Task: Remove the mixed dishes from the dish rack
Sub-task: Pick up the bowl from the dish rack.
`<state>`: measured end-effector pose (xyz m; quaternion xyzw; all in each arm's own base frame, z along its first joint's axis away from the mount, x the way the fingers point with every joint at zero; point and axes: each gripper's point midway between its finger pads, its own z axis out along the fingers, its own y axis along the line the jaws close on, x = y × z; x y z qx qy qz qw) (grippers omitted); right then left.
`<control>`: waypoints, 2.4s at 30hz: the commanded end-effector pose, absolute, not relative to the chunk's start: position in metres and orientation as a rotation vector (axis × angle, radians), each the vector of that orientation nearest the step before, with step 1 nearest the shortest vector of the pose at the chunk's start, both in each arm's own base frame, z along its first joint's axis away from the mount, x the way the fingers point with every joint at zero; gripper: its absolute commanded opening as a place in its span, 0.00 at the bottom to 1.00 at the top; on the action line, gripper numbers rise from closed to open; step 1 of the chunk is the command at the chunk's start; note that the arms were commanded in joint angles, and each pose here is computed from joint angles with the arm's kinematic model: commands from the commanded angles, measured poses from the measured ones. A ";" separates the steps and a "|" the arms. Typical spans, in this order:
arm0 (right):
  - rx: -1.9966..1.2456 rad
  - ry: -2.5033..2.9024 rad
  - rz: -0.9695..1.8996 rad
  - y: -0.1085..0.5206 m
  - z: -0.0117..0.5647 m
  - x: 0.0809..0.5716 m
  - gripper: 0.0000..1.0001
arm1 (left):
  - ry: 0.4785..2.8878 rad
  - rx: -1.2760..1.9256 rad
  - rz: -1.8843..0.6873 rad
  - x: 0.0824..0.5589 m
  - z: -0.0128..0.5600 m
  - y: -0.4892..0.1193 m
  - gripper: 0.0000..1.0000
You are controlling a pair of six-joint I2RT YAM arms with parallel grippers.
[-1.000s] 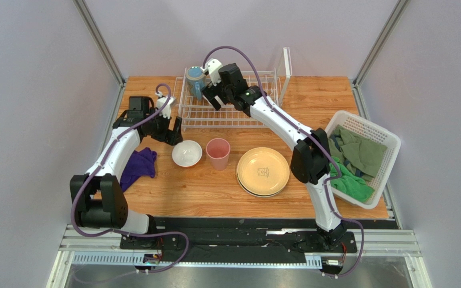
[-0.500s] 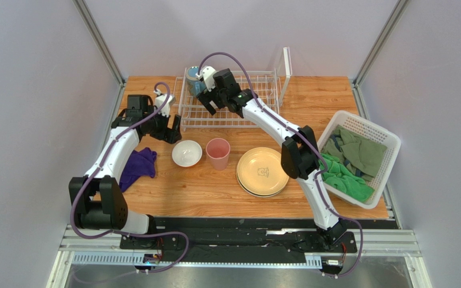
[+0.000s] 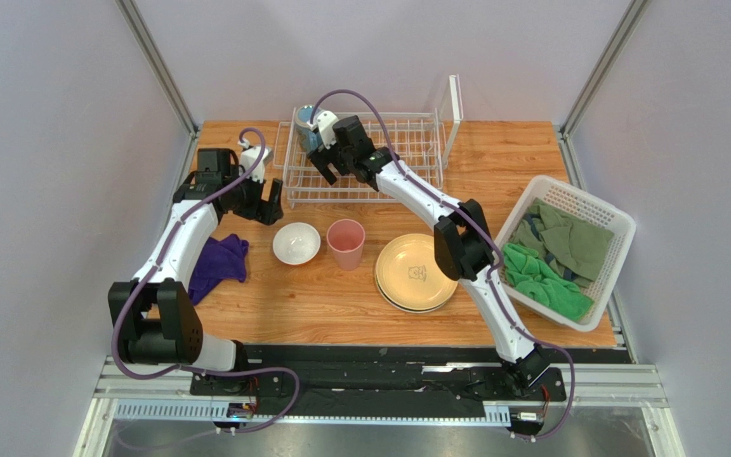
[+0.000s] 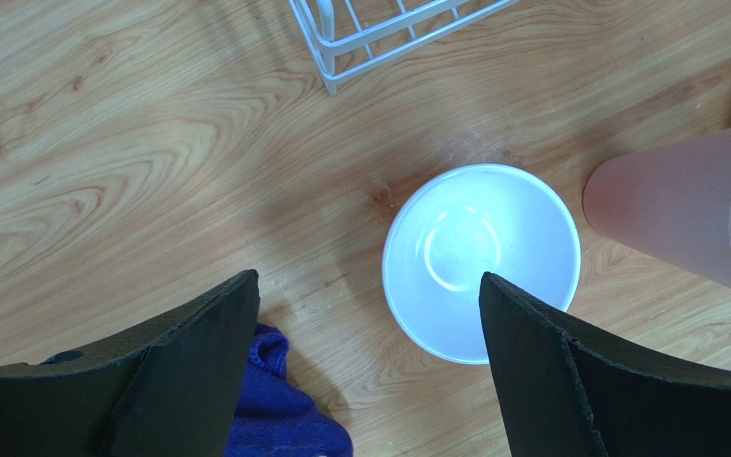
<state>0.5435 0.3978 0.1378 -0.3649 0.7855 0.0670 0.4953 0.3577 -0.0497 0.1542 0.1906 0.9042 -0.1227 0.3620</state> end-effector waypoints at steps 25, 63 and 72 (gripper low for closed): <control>-0.854 1.744 0.019 0.405 0.140 0.586 0.97 | 2.315 0.448 -0.323 0.377 0.154 -0.037 0.92; -0.791 1.705 0.060 0.405 0.192 0.579 0.52 | 2.305 0.432 -0.353 0.377 0.163 -0.036 0.91; -0.775 1.698 0.057 0.403 0.203 0.578 0.50 | 2.293 0.439 -0.350 0.375 0.169 -0.037 0.91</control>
